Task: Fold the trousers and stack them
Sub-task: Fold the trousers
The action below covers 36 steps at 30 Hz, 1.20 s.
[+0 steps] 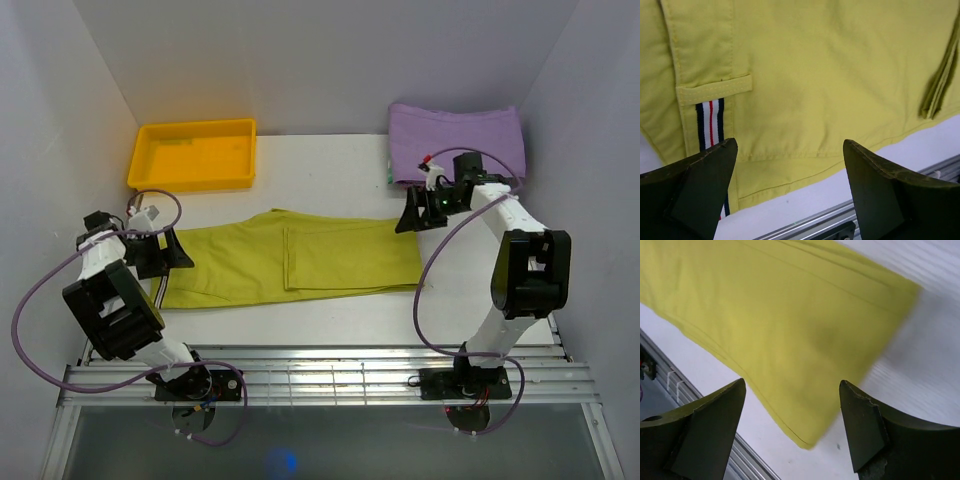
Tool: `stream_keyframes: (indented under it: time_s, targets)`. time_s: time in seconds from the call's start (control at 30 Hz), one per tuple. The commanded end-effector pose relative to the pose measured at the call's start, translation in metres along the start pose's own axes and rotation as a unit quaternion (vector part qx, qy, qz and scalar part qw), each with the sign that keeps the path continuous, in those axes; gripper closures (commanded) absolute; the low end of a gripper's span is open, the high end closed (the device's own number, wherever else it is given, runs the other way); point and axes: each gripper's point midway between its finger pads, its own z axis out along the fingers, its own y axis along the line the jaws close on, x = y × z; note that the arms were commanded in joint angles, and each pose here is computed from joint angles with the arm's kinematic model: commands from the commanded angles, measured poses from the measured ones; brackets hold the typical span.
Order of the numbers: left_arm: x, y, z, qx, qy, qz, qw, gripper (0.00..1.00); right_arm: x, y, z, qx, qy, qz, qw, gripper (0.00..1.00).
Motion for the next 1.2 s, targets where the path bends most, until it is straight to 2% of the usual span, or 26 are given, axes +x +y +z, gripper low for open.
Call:
stream_keyframes:
  time_s: [0.0, 0.13, 0.33, 0.47, 0.67, 0.7, 0.8, 0.83, 0.9, 1.07, 1.17]
  targets:
    - [-0.021, -0.026, -0.017, 0.065, -0.023, 0.008, 0.998, 0.02, 0.055, -0.043, -0.028, 0.039, 0.057, 0.018, 0.997, 0.19]
    - [-0.036, -0.034, -0.025, 0.088, -0.041, 0.015, 0.995, 0.02, 0.073, -0.071, -0.043, 0.022, 0.044, 0.067, 0.997, 0.23]
    - [-0.043, -0.026, -0.026, 0.086, -0.047, -0.005, 0.995, 0.02, 0.092, -0.067, -0.016, -0.067, 0.049, 0.124, 0.989, 0.28]
    - [-0.047, -0.006, -0.034, 0.063, -0.061, -0.029, 0.996, 0.02, 0.108, -0.075, 0.003, -0.088, 0.059, 0.161, 0.981, 0.30]
    - [-0.048, 0.027, -0.045, 0.036, -0.076, -0.066, 0.994, 0.02, 0.108, -0.073, 0.023, -0.100, 0.049, 0.165, 0.980, 0.34]
    - [-0.047, 0.029, -0.046, 0.036, -0.077, -0.070, 0.994, 0.02, 0.112, -0.072, 0.026, -0.101, 0.053, 0.167, 0.979, 0.36]
    - [-0.046, 0.036, -0.047, 0.036, -0.080, -0.077, 0.993, 0.02, 0.115, -0.070, 0.034, -0.111, 0.053, 0.168, 0.978, 0.57]
    - [-0.045, 0.037, -0.047, 0.035, -0.080, -0.077, 0.993, 0.02, 0.115, -0.071, 0.034, -0.112, 0.053, 0.170, 0.978, 0.74]
    - [-0.042, 0.043, -0.047, 0.023, -0.077, -0.075, 0.994, 0.02, 0.114, -0.070, 0.030, -0.107, 0.053, 0.165, 0.979, 0.91]
    - [-0.032, 0.068, -0.051, -0.029, -0.079, -0.079, 0.993, 0.02, 0.109, -0.074, -0.005, -0.065, 0.030, 0.144, 0.987, 0.92]
    - [-0.023, 0.073, -0.052, -0.030, -0.071, -0.069, 0.995, 0.02, 0.109, -0.082, -0.032, -0.030, 0.022, 0.139, 0.990, 0.92]
